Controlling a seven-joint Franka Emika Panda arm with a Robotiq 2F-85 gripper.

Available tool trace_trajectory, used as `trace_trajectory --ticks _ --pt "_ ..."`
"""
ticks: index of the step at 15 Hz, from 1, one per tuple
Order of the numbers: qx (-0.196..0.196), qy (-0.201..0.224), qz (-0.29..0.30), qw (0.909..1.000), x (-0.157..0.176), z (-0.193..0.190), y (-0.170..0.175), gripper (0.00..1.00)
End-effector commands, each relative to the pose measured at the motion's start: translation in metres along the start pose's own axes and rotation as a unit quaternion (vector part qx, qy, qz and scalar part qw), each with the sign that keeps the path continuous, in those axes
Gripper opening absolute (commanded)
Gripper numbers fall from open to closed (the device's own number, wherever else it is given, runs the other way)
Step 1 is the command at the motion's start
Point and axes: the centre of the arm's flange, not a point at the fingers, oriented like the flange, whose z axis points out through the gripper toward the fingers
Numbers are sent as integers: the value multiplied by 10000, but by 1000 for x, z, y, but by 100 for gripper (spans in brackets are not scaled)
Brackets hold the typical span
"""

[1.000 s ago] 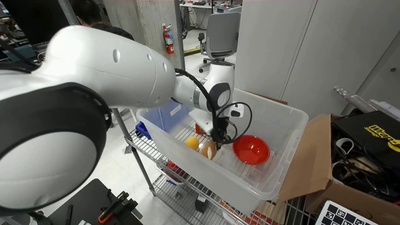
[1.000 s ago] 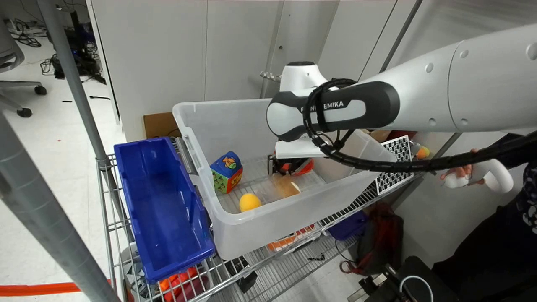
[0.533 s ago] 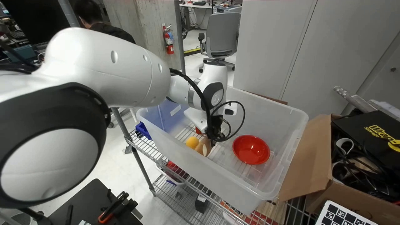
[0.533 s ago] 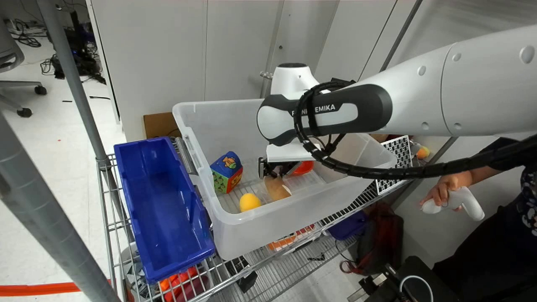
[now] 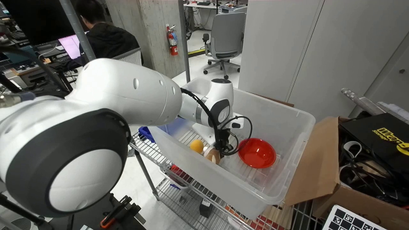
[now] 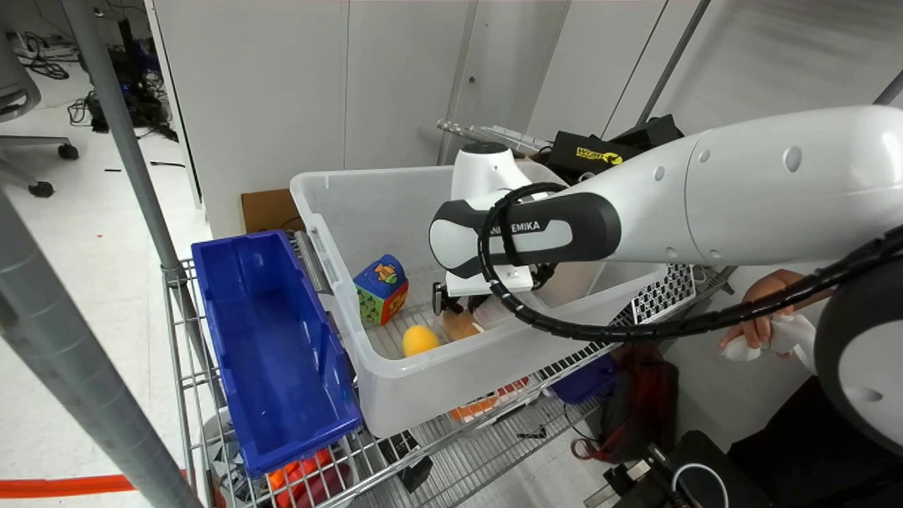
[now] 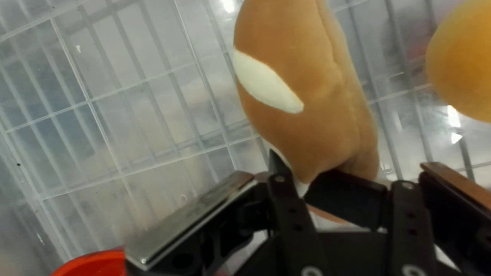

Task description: Move the toy bread in the container to the left

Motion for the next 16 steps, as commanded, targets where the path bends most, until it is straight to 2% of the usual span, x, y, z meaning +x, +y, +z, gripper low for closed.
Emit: trace_trajectory --ticks 1,5,8,10,11,12,14,16 --pt "-39 58 -77 9999 2 -5 -4 47" --pt "-163 -87 122 9998 -19 -48 21 77" --pt "28 31 39 10000 -45 -95 36 98" --pt "243 193 -75 9995 -60 -125 43 100" --pt "504 280 -76 9983 -66 -142 46 100" --pt "174 208 14 9996 -20 -110 28 100" --pt "300 294 -24 9991 -33 -138 31 100" --pt "320 277 -36 9991 -40 -144 34 100"
